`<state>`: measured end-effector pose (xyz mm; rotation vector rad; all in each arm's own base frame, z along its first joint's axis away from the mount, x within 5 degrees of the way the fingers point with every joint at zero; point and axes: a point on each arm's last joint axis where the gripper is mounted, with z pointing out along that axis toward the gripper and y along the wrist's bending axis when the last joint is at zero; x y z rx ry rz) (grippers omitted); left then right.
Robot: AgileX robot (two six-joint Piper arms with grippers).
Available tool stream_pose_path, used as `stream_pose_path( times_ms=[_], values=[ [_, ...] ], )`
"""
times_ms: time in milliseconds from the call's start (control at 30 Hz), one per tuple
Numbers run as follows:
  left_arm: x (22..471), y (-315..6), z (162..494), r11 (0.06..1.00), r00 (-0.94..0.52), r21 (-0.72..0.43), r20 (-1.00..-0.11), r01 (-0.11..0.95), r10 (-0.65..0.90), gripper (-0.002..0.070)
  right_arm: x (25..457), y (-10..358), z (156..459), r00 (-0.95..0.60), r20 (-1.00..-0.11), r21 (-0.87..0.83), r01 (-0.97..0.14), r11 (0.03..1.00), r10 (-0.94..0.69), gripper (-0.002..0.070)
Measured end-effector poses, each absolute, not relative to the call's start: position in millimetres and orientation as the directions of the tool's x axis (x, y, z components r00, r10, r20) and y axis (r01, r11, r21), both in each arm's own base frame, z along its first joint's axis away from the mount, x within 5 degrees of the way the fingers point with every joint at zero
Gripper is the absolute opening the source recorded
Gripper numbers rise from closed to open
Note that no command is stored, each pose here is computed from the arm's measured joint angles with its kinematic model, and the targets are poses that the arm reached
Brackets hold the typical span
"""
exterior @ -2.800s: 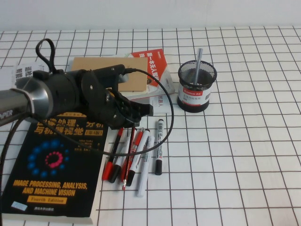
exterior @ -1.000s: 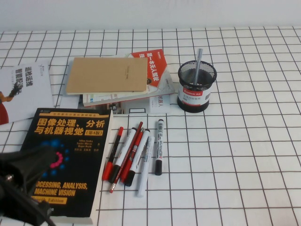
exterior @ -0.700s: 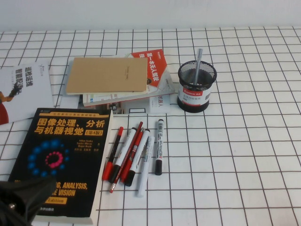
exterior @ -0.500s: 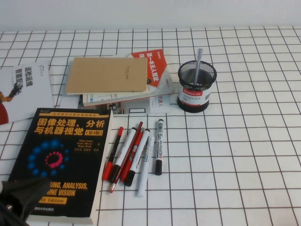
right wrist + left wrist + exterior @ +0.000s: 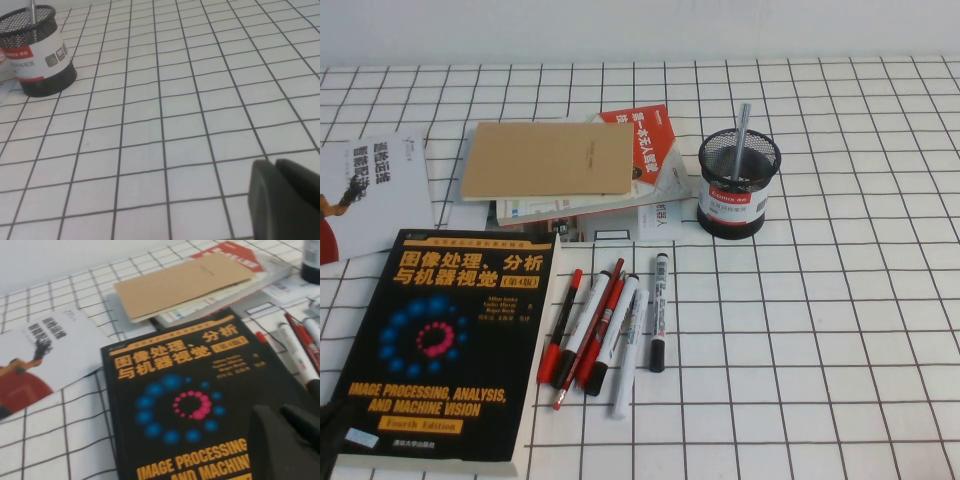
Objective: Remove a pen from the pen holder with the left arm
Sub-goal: 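Take a marker out of the pen holder and lay it on the table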
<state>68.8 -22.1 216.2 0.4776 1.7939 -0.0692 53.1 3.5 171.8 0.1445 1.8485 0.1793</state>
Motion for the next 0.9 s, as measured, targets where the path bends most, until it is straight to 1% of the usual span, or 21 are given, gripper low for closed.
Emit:
stream_pose_path(
  times_ms=[100,200,300,400,667,900],
  values=[
    [63,-15,201,0.955,-0.193,0.149,-0.960,0.258,0.202,0.0000,53,4,172,-0.280,-0.941,0.197,0.007,0.980,0.191,-0.0016],
    [58,-9,190,0.978,-0.176,0.122,-0.973,0.169,0.152,0.0000,53,4,172,-0.280,-0.941,0.197,0.007,0.980,0.191,-0.0017],
    [56,-6,185,0.986,-0.157,0.119,-0.978,0.119,0.137,0.0000,53,4,172,-0.280,-0.941,0.197,0.007,0.980,0.191,-0.0016],
    [55,-6,183,0.987,-0.165,0.115,-0.977,0.110,0.133,0.0000,53,4,172,-0.280,-0.941,0.197,0.007,0.980,0.191,-0.0017],
    [52,-6,172,0.985,-0.284,0.107,-0.948,0.134,0.141,0.0000,53,4,172,-0.280,-0.941,0.197,0.007,0.980,0.191,-0.0016],
    [52,-6,171,0.985,-0.290,0.110,-0.946,0.133,0.145,0.0000,53,4,172,-0.280,-0.941,0.197,0.007,0.980,0.191,-0.0017]
  ],
)
